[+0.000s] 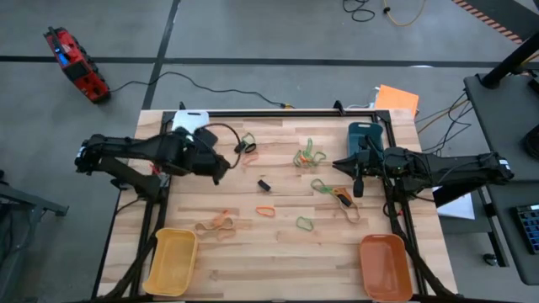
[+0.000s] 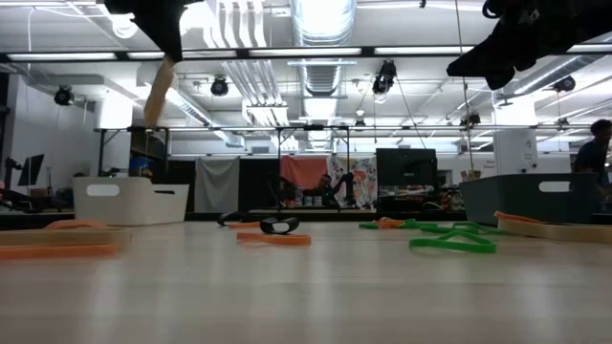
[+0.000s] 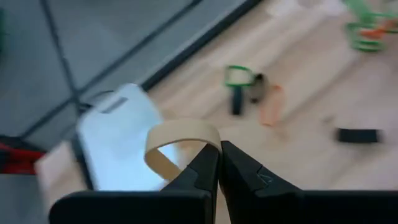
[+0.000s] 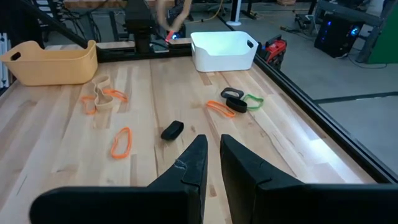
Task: Sort rubber bands into baskets
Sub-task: Put the brown rubber band into the white bin
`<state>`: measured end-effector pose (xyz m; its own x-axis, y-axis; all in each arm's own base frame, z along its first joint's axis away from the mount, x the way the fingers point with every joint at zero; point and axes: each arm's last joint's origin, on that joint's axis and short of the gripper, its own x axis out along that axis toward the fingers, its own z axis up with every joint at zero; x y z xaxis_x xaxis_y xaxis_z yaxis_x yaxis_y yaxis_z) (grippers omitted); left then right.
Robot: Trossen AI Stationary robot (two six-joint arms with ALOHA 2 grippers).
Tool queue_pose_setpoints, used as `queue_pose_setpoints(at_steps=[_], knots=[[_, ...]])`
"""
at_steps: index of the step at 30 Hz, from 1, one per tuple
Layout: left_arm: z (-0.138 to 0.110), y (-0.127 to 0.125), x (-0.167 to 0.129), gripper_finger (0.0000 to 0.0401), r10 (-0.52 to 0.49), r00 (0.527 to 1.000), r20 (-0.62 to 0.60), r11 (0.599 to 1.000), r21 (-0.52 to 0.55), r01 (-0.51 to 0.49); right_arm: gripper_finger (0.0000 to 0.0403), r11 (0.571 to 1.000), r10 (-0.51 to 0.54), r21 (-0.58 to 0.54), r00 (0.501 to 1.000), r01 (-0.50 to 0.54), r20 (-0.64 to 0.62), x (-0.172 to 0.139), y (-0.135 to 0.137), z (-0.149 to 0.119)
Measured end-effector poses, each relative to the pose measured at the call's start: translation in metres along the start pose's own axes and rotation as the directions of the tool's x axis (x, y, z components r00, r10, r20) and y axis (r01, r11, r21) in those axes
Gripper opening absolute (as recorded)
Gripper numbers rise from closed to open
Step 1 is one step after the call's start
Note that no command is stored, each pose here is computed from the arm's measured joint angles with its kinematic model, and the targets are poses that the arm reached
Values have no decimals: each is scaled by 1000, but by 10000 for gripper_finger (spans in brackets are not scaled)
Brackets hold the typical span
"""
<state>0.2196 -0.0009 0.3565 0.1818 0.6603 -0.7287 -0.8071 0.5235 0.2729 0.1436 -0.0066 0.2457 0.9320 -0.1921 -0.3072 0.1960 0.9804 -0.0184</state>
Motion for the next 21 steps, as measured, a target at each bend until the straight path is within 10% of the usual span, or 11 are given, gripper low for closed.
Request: queue_pose_setpoints(at_steps=[21], knots=[[38,88,72,0,248,930,-271,969,85,-233,36,1000,0,-15,1000,0,-1,0,0,0]])
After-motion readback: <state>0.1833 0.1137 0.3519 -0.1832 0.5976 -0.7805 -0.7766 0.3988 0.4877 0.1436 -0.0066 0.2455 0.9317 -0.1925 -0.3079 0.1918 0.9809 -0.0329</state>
